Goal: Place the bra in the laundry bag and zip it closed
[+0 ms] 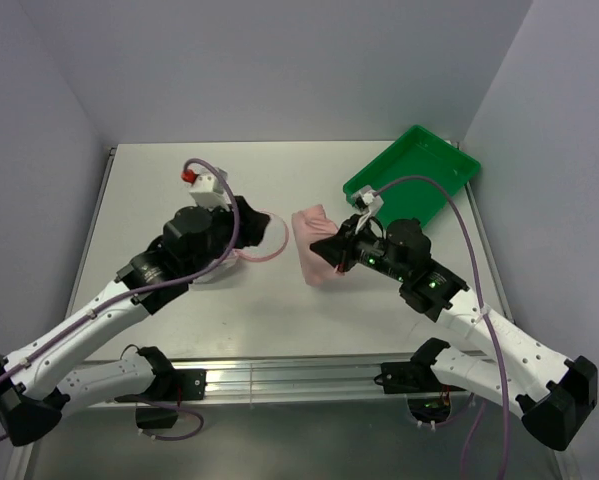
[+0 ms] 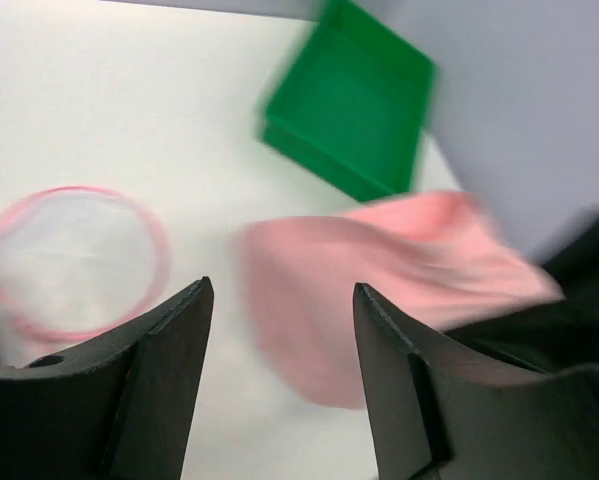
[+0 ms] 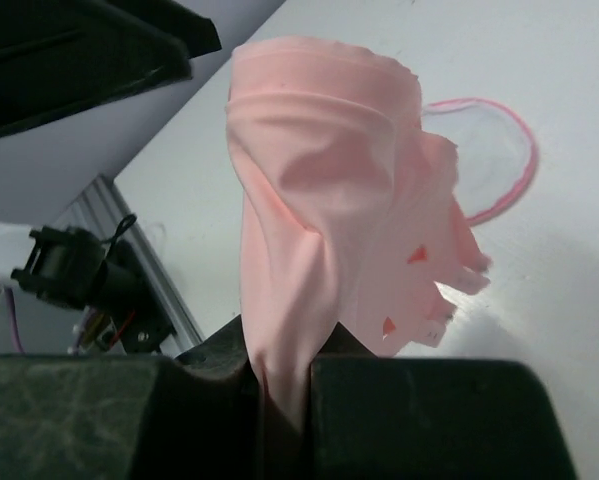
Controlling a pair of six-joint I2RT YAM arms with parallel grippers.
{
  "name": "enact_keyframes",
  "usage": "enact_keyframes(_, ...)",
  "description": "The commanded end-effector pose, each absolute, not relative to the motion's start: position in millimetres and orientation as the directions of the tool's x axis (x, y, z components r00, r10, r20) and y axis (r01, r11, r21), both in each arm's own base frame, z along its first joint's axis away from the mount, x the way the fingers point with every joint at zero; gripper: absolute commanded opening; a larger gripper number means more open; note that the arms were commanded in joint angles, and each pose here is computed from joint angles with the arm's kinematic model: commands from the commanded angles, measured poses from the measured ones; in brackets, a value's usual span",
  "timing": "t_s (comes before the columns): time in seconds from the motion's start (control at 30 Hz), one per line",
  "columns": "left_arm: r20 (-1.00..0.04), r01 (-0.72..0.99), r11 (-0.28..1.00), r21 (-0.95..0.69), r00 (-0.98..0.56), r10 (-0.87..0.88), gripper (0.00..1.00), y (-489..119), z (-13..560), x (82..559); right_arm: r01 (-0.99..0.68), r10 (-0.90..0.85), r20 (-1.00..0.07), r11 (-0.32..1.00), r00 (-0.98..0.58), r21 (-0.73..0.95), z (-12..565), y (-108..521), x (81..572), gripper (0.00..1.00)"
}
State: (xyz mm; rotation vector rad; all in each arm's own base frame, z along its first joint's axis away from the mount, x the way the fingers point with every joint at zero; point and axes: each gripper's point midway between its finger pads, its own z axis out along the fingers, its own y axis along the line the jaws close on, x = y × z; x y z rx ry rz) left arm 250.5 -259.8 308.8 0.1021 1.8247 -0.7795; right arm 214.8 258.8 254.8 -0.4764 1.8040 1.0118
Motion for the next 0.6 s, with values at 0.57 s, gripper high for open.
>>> enact_keyframes(0.57, -0.766, -0.131, 0.99, -0.045, -0.632, -0.118, 0.75, -91.6, 191.4, 347.2, -0.763, 0.266, -0.91, 0.499, -0.317, 0.412, 334.9, 247.8, 215.9, 0.0)
